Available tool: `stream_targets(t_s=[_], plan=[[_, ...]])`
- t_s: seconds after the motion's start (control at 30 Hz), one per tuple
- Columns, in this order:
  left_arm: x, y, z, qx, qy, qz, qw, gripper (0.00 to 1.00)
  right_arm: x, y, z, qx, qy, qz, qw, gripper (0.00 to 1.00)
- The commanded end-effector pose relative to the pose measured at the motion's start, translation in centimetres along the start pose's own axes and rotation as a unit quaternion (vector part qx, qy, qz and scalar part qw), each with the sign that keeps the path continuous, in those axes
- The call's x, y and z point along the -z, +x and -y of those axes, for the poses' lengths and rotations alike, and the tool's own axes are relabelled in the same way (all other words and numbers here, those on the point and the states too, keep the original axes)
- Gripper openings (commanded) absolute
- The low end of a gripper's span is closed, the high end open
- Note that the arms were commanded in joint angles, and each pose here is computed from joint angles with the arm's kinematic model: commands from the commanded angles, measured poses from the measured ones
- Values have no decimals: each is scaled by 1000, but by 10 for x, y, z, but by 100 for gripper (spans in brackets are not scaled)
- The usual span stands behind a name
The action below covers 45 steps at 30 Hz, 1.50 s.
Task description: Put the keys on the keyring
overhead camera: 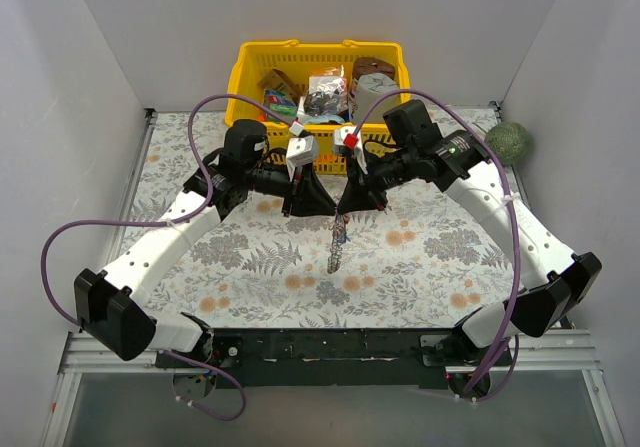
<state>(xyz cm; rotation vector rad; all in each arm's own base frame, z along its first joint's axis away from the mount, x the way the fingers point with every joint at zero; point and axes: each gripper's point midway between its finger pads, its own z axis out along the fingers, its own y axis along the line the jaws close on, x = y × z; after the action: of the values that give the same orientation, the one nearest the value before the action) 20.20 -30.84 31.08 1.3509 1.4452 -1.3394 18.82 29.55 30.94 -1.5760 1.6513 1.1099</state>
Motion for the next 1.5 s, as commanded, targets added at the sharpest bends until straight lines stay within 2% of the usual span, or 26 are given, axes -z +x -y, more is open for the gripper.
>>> stream_targets(t_s=[0.0, 0.07, 0.1, 0.37, 0.4, 0.5, 0.53, 0.6, 0.77, 0.87, 1.1, 1.47], plan=[[2, -11, 6, -20, 4, 2, 1000, 11, 8, -23, -3, 31, 7, 34, 999, 1], [1, -10, 5, -19, 2, 0, 1000, 1, 9, -23, -2, 30, 8, 34, 999, 1], [1, -12, 6, -21, 2, 1, 1000, 0, 8, -23, -3, 29, 6, 34, 999, 1], [2, -18, 4, -33, -16, 17, 999, 0, 12, -30, 5, 32, 40, 51, 997, 1], [3, -19, 5, -36, -19, 24, 999, 0, 14, -29, 8, 29, 61, 51, 996, 4], [6, -29, 9, -53, -35, 63, 996, 0, 19, -33, 17, 21, 92, 65, 993, 20], [6, -30, 9, -50, -39, 79, 995, 0, 22, -33, 20, 10, 101, 70, 992, 28], [10, -45, 11, -81, -50, 108, 990, 0, 28, -39, 22, 14, 111, 86, 990, 39], [15, -51, 13, -82, -73, 152, 982, 0, 40, -40, 24, 4, 123, 121, 985, 59], [23, -65, 15, -106, -96, 186, 972, 0, 38, -40, 16, 8, 101, 133, 986, 61], [30, -82, 27, -133, -90, 239, 958, 0, 37, -47, -5, 25, 51, 167, 984, 62], [30, -83, 34, -125, -71, 261, 955, 0, 40, -59, -16, 42, 32, 198, 979, 59]])
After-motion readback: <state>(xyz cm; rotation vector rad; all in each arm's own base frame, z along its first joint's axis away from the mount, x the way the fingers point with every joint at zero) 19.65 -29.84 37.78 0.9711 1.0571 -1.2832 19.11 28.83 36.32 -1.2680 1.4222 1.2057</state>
